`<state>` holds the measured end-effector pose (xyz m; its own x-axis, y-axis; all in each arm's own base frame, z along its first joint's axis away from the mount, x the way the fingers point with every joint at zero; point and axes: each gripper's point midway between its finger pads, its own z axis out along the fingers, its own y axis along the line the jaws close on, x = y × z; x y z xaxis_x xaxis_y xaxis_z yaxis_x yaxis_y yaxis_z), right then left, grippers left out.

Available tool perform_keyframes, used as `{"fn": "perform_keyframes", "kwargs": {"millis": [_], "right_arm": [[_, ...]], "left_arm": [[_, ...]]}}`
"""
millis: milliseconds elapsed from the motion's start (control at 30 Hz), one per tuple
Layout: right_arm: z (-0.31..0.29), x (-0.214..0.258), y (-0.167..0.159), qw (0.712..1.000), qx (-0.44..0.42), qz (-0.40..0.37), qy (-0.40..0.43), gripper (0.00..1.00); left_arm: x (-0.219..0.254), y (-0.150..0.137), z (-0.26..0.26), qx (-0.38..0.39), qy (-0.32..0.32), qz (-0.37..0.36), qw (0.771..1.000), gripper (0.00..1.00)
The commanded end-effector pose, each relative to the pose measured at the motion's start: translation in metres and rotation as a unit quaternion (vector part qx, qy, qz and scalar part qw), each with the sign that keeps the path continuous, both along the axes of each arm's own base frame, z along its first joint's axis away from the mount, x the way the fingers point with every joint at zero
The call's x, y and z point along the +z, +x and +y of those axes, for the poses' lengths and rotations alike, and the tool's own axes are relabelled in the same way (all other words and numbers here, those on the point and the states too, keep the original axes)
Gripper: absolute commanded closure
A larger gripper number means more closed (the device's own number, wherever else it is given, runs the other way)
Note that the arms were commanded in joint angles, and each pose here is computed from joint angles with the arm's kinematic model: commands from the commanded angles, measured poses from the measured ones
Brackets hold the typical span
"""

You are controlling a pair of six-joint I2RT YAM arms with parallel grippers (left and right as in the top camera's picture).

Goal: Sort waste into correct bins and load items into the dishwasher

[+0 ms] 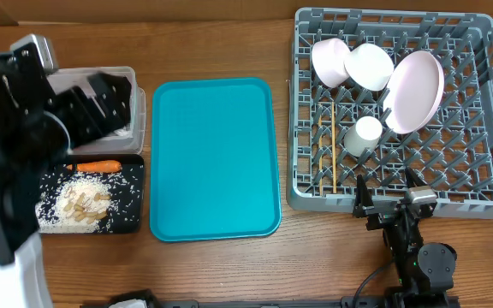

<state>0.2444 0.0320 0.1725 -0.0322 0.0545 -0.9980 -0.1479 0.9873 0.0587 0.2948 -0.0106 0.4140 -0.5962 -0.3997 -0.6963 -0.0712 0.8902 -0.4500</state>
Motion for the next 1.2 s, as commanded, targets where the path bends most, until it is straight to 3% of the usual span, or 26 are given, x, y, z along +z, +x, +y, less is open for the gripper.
{"fn": "perform_keyframes", "kwargs": {"millis": [0, 133, 300, 533, 800, 933, 1167], "right_arm": [[-0.001, -0.002, 0.0, 1.0, -0.002, -0.002, -0.003, 0.0], [-0.001, -0.002, 0.0, 1.0, -0.002, -0.002, -0.003, 0.0], [-0.001, -0.002, 0.0, 1.0, -0.002, -0.002, -0.003, 0.0], [-0.001, -0.002, 0.0, 1.0, -0.002, -0.002, -0.003, 0.0], [-0.001, -0.002, 0.0, 1.0, -0.002, -0.002, -0.003, 0.0], [-0.001, -0.002, 0.0, 1.0, -0.002, -0.002, -0.003, 0.0], [-0.001, -0.002, 0.0, 1.0, -0.002, -0.002, -0.003, 0.0]], "left_arm": [[0.027, -0.026, -0.012, -0.011, 0.004, -0.048, 0.999, 0.0], [0.028, -0.049, -0.016, -0.013, 0.005, -0.047, 0.999, 0.0], [0.003, -0.081, -0.02, -0.012, -0.005, 0.017, 1.0, 0.0], [-0.038, -0.097, -0.022, -0.012, -0.015, 0.078, 0.997, 0.0], [-0.144, -0.117, -0.022, -0.005, -0.027, 0.204, 0.979, 0.0], [-0.175, -0.099, -0.019, -0.003, -0.02, 0.178, 0.984, 0.0], [-0.208, -0.047, -0.017, -0.016, -0.011, 0.033, 0.999, 0.0]]}}
